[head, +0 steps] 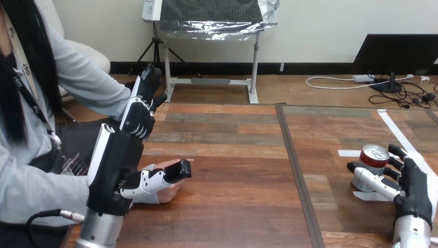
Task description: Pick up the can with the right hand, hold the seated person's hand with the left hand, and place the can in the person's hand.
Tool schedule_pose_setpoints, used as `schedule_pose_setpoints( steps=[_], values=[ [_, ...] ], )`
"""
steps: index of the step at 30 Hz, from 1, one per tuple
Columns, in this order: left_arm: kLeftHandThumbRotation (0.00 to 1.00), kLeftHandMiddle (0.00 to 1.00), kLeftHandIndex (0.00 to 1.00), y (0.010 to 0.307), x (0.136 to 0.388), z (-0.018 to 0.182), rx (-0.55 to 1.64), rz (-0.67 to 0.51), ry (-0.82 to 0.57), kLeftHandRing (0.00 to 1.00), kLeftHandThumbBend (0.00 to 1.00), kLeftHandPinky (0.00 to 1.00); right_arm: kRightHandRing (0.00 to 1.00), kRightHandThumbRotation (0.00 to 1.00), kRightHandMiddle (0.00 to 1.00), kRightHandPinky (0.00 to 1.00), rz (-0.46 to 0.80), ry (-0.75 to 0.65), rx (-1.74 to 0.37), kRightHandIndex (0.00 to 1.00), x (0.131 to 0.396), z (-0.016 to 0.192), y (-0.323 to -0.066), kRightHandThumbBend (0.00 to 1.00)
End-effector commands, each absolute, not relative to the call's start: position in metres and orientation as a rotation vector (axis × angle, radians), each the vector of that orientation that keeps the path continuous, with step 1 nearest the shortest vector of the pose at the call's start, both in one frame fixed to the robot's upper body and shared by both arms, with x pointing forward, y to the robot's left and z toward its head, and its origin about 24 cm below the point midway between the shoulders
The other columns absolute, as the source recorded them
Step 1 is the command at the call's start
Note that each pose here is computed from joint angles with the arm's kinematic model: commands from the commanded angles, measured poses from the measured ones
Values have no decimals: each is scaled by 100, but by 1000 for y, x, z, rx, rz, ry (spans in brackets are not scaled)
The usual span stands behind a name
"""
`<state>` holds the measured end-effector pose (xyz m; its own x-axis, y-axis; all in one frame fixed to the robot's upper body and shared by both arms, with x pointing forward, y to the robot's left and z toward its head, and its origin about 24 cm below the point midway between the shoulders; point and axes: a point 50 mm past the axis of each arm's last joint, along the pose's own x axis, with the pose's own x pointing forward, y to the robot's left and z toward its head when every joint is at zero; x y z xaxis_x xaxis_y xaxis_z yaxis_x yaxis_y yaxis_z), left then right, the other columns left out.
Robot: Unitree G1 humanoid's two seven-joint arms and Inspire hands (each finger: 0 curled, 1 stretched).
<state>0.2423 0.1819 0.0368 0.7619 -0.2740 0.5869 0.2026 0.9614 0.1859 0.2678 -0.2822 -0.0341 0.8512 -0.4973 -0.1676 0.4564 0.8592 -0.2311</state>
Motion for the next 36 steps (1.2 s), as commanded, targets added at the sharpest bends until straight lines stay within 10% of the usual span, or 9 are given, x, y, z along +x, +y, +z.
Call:
schedule_pose_setpoints(
  steps=[1,13,36],
  values=[
    [53,100,100,184,250,56,126,-259,-750,100,100,95,64,0,67,59,-506,107,-164,69,298,-3,-279,88],
    [52,100,100,184,250,58,124,-265,-755,100,100,96,42,0,53,37,-513,94,-118,56,303,2,-279,83],
    [53,100,99,183,250,58,126,-275,-757,100,100,96,38,0,47,32,-519,36,-94,51,305,9,-279,79]
  ],
)
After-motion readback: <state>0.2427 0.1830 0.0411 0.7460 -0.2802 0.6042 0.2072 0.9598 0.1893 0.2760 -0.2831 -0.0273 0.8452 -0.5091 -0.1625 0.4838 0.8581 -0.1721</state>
